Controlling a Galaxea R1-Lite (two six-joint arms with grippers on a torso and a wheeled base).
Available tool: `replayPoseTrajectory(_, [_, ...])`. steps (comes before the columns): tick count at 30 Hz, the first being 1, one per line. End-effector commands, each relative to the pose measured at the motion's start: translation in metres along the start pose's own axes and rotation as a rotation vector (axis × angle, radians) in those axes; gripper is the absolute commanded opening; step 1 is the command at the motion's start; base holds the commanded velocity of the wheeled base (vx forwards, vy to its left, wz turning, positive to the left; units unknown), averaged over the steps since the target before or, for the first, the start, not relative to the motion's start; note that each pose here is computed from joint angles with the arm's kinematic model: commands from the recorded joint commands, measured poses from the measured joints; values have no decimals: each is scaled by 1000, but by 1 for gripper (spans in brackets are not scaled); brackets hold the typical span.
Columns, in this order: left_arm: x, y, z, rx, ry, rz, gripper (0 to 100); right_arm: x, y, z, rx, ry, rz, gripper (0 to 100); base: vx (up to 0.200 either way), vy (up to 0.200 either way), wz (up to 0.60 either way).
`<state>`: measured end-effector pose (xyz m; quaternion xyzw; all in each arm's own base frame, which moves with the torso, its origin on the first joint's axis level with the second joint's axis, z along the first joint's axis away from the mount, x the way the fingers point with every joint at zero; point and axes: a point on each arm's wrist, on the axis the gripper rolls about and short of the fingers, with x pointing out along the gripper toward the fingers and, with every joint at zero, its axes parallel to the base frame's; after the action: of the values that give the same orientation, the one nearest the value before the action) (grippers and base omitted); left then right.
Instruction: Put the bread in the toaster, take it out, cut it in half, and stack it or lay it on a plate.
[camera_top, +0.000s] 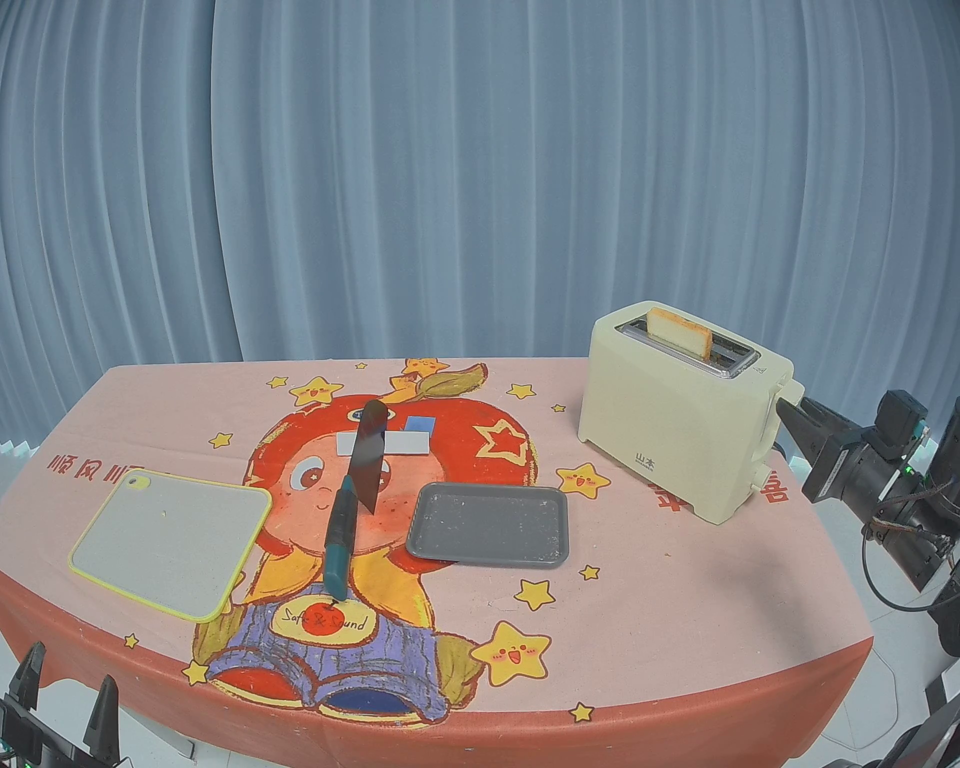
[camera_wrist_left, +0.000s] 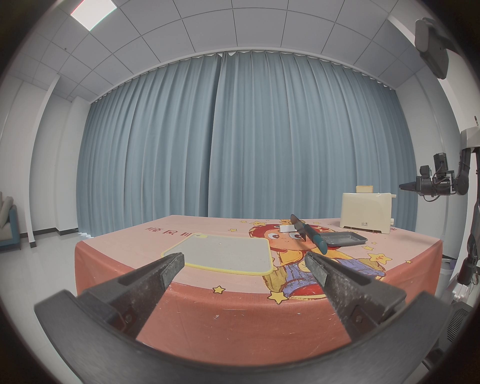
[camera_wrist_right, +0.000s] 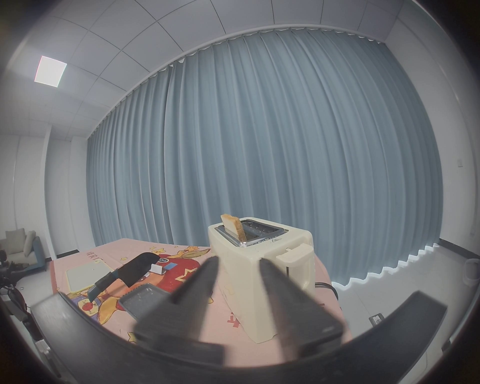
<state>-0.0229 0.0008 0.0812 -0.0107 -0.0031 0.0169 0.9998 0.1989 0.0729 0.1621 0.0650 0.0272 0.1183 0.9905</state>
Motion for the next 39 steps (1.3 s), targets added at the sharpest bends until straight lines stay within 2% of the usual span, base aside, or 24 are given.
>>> replayPoseTrajectory(1, [1, 0, -5, 0, 10, 0, 100, -3, 3, 3, 11, -21, 20, 100, 0, 0, 0])
replayPoseTrajectory(4, [1, 0, -5, 0, 10, 2, 100, -8, 8, 8, 19, -44, 38, 100, 0, 0, 0])
replayPoseTrajectory(8, [1, 0, -5, 0, 10, 0, 100, -11, 8, 15, 21, -69, 45, 100, 0, 0, 0])
replayPoseTrajectory(12, [1, 0, -5, 0, 10, 0, 100, -5, 7, 21, -6, -91, 34, 100, 0, 0, 0])
replayPoseTrajectory(14, [1, 0, -5, 0, 10, 0, 100, 0, 7, 27, -38, -78, 30, 100, 0, 0, 0])
replayPoseTrajectory(22, [1, 0, -5, 0, 10, 0, 100, 14, 9, 57, -63, 0, 59, 100, 0, 0, 0])
replayPoseTrajectory(25, [1, 0, -5, 0, 10, 0, 100, 21, 6, 65, -99, 24, 43, 100, 0, 0, 0])
replayPoseTrajectory(27, [1, 0, -5, 0, 10, 2, 100, 26, 6, 63, -117, 47, 52, 100, 0, 0, 0])
replayPoseTrajectory(30, [1, 0, -5, 0, 10, 0, 100, 32, 4, 58, -154, 76, 134, 100, 0, 0, 0])
replayPoseTrajectory(33, [1, 0, -5, 0, 10, 0, 100, 49, -10, 64, -184, 68, 110, 100, 0, 0, 0])
replayPoseTrajectory(36, [1, 0, -5, 0, 10, 0, 100, 62, -12, 65, -184, 69, 105, 100, 0, 0, 0])
replayPoseTrajectory(39, [1, 0, -5, 0, 10, 0, 100, 73, -13, 55, -186, 103, 107, 100, 0, 0, 0])
